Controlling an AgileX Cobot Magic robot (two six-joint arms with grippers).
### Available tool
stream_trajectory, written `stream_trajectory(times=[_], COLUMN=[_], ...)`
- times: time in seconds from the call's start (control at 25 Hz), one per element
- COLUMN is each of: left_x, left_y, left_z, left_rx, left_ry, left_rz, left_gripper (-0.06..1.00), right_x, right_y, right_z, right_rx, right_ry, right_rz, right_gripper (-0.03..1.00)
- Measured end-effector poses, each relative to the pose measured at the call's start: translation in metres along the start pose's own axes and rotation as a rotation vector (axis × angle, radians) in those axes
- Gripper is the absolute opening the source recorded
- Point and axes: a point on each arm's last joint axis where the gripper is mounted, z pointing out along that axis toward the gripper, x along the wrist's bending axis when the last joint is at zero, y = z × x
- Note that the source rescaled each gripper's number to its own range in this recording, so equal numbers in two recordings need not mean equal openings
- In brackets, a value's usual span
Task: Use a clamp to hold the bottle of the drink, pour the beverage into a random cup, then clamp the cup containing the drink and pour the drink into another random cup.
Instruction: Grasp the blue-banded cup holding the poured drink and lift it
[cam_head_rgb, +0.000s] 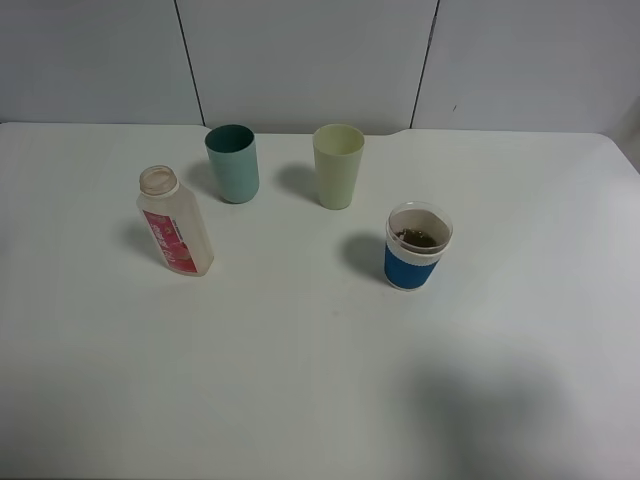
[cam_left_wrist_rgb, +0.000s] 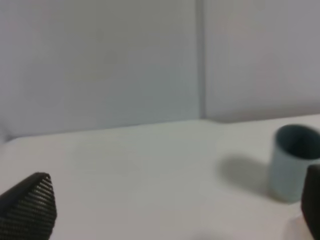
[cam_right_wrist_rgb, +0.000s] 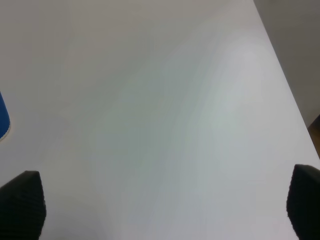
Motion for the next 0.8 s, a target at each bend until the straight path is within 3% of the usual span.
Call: stream_trajectory(times=[0.16,0.36,0.6,0.8], left_x=[0.013,0.016,0.011,0.007], left_y=[0.012,0.013,0.005,-0.002], left_z=[-0.033,-0.059,-0.089,-0.102], left_rx=[0.075,0.105,0.108,0.116], left_ry=[0.109,0.167,0.172,0.133], left_rz=[-0.007,-0.022,-0.048,-0.066], left_gripper=[1.0,1.0,1.0,1.0], right_x=[0.0,0.0,0.0,0.0], right_y=[0.0,0.0,0.0,0.0], right_z=[0.0,0.0,0.0,0.0], right_rx=[0.0,0.0,0.0,0.0], right_ry=[0.0,0.0,0.0,0.0], right_rz=[0.0,0.0,0.0,0.0], right_gripper=[0.89,0.89,0.89,0.89])
